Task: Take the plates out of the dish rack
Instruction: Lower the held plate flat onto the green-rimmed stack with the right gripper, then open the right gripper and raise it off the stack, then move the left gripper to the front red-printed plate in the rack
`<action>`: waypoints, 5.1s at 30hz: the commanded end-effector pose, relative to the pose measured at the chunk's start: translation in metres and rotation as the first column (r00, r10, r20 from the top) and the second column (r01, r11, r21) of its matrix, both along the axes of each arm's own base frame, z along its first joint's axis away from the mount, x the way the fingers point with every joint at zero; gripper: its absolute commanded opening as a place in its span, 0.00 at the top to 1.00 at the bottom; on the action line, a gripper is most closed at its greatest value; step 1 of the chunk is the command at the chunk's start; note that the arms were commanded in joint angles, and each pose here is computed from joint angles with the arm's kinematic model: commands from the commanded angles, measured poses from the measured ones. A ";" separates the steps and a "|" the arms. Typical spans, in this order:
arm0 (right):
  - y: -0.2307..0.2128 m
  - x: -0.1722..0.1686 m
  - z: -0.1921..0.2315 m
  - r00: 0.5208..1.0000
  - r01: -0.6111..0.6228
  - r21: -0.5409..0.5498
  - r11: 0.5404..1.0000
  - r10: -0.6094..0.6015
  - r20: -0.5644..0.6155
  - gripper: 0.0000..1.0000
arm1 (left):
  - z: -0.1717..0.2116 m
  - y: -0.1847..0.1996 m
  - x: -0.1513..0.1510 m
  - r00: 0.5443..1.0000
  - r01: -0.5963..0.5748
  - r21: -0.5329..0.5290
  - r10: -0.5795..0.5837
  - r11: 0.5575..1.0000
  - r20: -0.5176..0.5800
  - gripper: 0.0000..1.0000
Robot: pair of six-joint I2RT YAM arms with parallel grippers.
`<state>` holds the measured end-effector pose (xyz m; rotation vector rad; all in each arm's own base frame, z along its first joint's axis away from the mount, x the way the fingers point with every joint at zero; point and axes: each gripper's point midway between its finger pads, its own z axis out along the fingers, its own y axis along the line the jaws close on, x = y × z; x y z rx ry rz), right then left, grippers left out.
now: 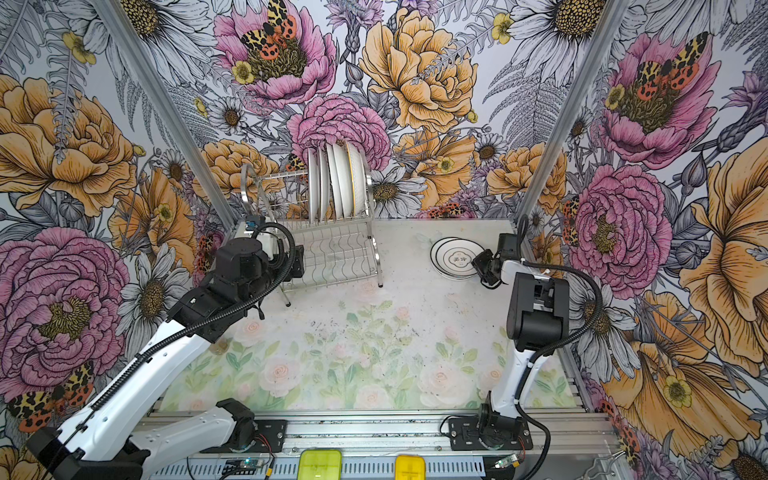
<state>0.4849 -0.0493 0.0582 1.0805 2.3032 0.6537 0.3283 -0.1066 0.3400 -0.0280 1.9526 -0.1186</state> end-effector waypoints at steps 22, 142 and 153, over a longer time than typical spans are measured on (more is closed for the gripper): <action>0.007 0.007 0.019 0.988 -0.137 -0.321 0.937 0.106 -0.114 0.24 | -0.011 0.002 0.003 0.999 0.002 -0.008 -0.002 1.000 -0.033 0.01; 0.085 -0.083 0.169 0.899 -0.308 -0.450 0.839 0.411 0.151 0.01 | 0.076 -0.037 0.096 0.983 0.180 -0.038 -0.179 0.983 0.028 0.32; 0.085 -0.081 0.166 0.897 -0.318 -0.441 0.840 0.416 0.147 0.01 | 0.067 -0.044 0.113 0.981 0.191 0.001 -0.191 0.982 0.011 0.45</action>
